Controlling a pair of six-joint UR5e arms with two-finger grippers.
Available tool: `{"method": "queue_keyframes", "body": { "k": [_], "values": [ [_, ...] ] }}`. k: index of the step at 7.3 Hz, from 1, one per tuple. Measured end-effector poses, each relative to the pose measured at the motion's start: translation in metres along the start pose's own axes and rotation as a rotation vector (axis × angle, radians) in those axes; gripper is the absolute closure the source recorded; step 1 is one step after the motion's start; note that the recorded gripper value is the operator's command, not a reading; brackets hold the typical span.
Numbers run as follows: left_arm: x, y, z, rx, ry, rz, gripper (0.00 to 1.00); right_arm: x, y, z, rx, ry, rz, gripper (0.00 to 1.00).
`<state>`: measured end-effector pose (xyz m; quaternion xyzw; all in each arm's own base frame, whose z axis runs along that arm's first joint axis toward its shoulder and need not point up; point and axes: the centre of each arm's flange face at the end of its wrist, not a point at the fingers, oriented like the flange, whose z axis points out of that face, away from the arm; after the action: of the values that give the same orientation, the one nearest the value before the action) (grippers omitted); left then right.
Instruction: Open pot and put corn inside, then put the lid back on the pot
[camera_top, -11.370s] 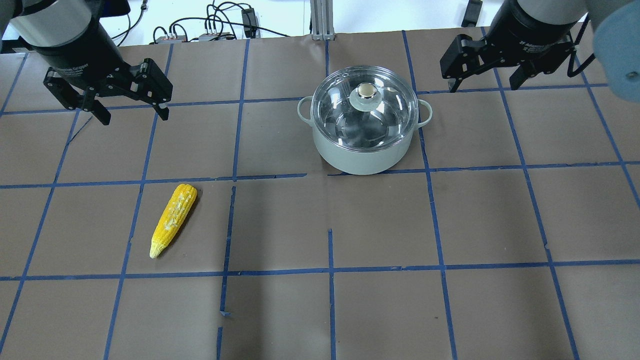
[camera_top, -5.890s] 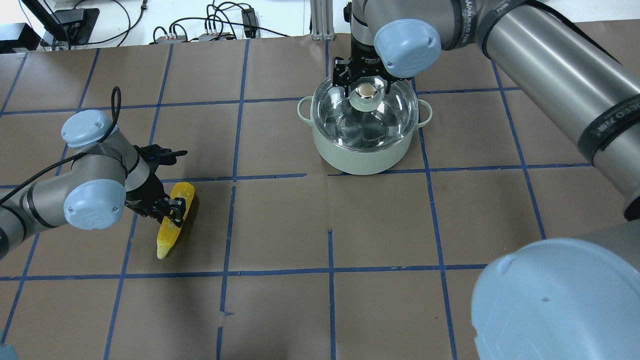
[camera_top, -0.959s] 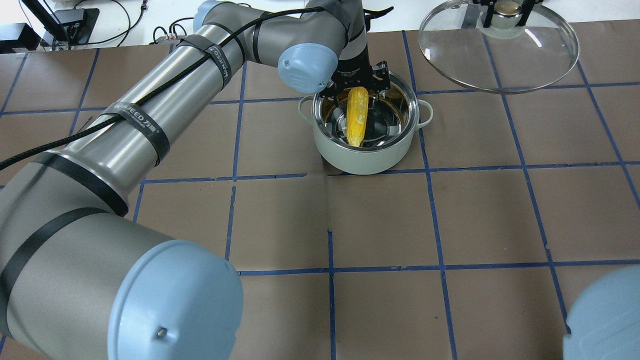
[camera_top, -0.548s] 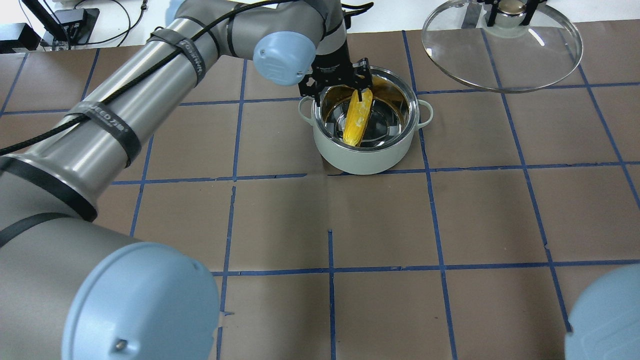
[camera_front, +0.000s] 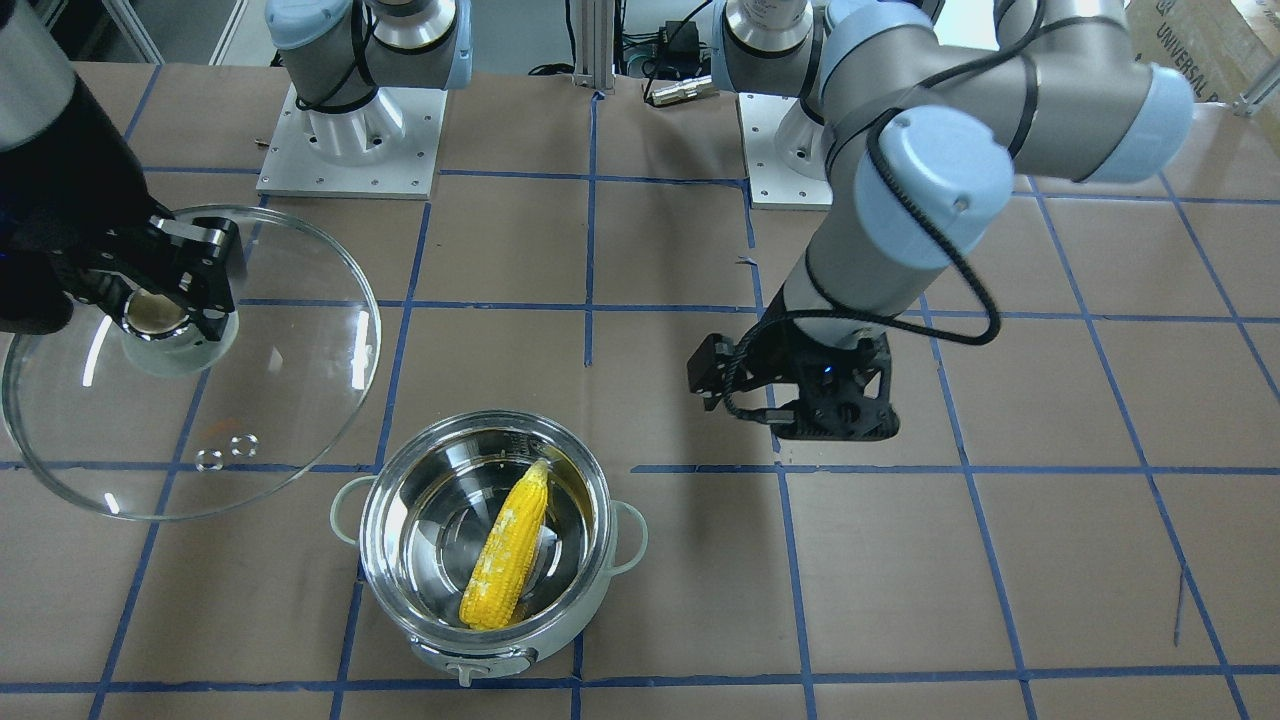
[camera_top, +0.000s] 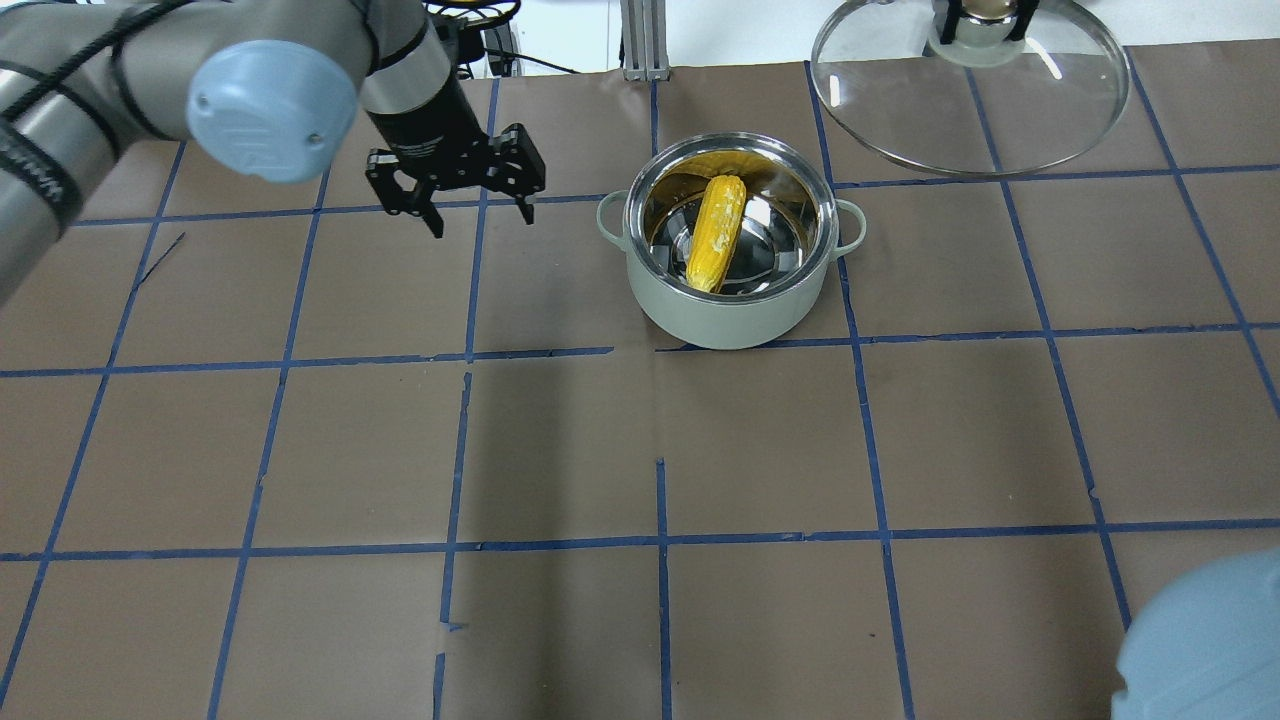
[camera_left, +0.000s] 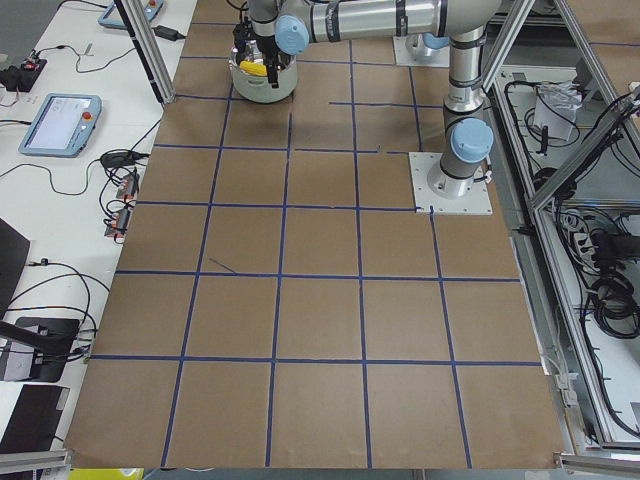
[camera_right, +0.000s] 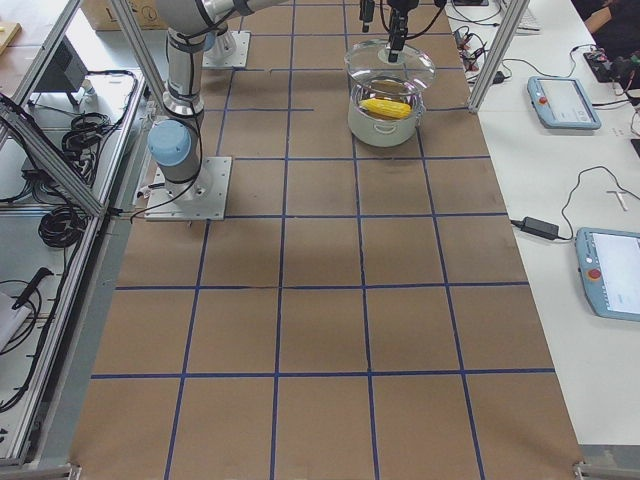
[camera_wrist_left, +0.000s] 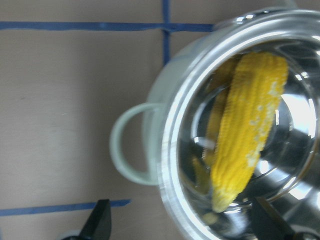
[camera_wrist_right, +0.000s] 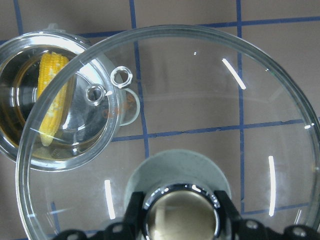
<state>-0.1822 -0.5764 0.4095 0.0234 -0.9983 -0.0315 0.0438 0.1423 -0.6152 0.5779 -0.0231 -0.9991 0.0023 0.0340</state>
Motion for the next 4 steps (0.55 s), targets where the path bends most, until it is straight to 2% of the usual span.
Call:
{"method": "queue_keyframes", "body": {
  "k": [2,4],
  "values": [
    [-0.022,0.036,-0.057,0.006,-0.072,-0.005,0.00,-0.050,-0.005,0.015,0.020,-0.004,-0.048,0.79],
    [-0.029,0.063,-0.098,0.050,-0.080,0.010,0.00,-0.082,-0.016,0.042,-0.010,-0.037,-0.081,0.80]
  ]
}}
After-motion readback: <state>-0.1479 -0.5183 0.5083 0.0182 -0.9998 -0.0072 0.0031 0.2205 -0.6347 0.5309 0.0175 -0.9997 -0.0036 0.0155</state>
